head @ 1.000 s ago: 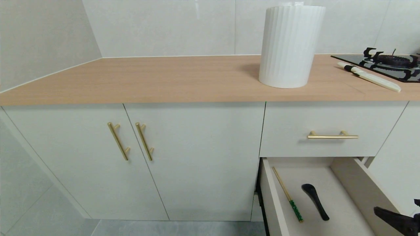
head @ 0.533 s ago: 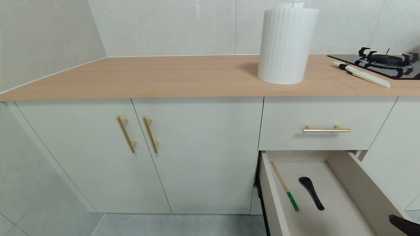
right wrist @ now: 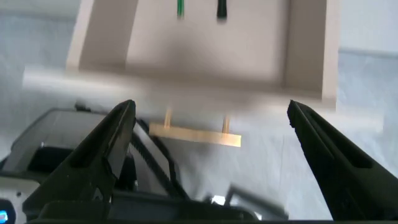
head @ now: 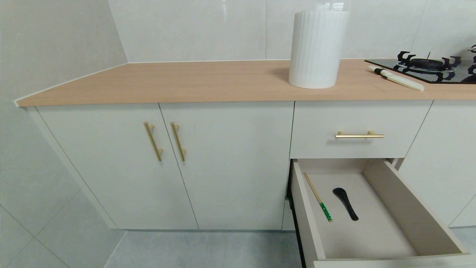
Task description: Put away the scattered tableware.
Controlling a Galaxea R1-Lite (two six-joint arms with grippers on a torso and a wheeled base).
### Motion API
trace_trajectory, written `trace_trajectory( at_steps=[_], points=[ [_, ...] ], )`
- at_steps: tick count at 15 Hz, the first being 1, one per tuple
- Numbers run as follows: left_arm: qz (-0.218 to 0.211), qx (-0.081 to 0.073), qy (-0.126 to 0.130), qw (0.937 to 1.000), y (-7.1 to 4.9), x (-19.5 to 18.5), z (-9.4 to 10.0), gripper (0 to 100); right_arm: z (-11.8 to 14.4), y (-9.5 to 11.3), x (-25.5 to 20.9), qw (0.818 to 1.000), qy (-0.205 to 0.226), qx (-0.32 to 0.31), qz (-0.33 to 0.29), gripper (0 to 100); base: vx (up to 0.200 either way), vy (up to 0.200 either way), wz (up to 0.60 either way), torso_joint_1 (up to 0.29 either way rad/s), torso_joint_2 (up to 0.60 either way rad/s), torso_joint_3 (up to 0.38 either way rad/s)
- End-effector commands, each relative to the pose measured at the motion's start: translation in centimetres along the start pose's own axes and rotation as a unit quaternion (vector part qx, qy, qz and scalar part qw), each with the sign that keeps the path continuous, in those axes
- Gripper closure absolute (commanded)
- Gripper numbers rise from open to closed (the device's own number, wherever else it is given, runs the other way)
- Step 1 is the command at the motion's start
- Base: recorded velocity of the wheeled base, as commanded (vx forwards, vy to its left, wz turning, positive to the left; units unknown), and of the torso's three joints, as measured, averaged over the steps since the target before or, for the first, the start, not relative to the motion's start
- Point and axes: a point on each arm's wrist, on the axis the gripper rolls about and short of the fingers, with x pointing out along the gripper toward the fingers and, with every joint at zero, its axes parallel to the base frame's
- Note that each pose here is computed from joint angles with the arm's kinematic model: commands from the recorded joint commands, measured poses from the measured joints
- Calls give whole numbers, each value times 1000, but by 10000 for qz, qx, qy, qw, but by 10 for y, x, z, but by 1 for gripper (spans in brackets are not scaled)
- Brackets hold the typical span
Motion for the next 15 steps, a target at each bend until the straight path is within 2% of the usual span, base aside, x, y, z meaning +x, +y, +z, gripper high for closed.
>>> trace_trajectory(
  at_steps=[1,5,7,9,12,15],
  points=[
    [2,-1,3,10000,0,0,0,0,-2,0,4,9997,231,-35,-24,0,0,0,0,0,0,0],
    [10,-8,3,10000,0,0,0,0,-3,4,24,9955,946,-112,11,0,0,0,0,0,0,0],
    [10,-8,3,10000,0,0,0,0,-2,8,44,9864,1600,-121,364,0,0,0,0,0,0,0],
    [10,-8,-4,10000,0,0,0,0,-1,11,62,9774,2073,-143,381,0,0,0,0,0,0,0],
    [10,-8,-4,10000,0,0,0,0,1,15,86,9687,2457,-166,324,0,0,0,0,0,0,0],
    [10,-8,-4,10000,0,0,0,0,4,17,110,9728,2292,-133,311,0,0,0,0,0,0,0]
  ],
)
